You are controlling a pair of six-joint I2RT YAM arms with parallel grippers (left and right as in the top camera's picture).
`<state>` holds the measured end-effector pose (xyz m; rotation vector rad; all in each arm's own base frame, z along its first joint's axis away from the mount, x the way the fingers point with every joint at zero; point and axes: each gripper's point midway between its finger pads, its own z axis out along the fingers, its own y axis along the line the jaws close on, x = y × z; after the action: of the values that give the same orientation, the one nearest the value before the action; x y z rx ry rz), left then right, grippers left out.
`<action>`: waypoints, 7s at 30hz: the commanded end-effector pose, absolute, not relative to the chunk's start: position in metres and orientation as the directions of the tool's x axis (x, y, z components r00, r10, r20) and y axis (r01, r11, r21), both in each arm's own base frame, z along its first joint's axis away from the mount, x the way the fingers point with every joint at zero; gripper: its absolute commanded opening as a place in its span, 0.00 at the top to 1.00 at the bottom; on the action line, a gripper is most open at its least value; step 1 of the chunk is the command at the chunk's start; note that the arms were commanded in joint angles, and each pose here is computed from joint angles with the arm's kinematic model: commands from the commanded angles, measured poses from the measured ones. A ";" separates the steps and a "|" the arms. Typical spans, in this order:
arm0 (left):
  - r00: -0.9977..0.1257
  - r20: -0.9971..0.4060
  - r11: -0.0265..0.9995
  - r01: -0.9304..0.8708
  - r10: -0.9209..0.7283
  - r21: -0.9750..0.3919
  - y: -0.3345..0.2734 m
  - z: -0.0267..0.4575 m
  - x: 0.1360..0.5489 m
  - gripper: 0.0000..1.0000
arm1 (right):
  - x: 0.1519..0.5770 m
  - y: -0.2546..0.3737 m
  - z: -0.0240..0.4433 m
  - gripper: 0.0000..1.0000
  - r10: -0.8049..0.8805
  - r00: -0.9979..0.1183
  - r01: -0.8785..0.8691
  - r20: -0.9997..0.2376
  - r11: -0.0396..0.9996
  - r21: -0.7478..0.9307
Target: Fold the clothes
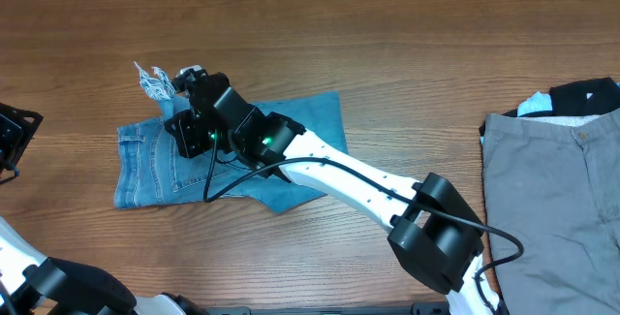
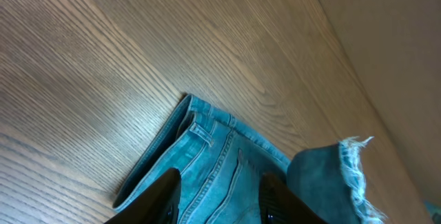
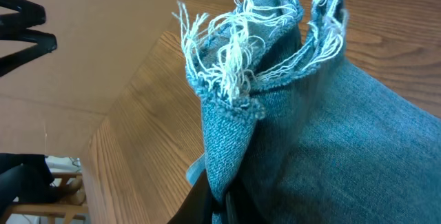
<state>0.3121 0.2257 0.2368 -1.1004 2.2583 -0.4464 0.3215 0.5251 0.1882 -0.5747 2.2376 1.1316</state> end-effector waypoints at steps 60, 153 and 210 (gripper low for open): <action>-0.848 -0.161 0.863 -0.496 -0.505 -0.097 0.097 0.011 0.278 0.73 | 0.272 0.223 -0.002 0.85 0.359 -0.855 0.506 0.373 0.736 0.450; -0.913 -0.103 0.909 -0.371 -0.394 -0.193 0.038 -0.016 0.292 0.75 | 0.354 0.373 0.004 0.96 -0.172 -0.932 -0.314 -0.320 0.826 0.468; -0.806 -0.205 0.829 -0.519 -0.556 -0.208 0.136 0.109 0.316 0.20 | 0.328 0.219 -0.027 0.96 0.430 -0.891 0.454 0.146 0.826 0.333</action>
<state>0.3109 0.1413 0.1043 -0.8557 2.7676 -0.1598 0.3272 0.2462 0.0003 0.4448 3.0573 0.7648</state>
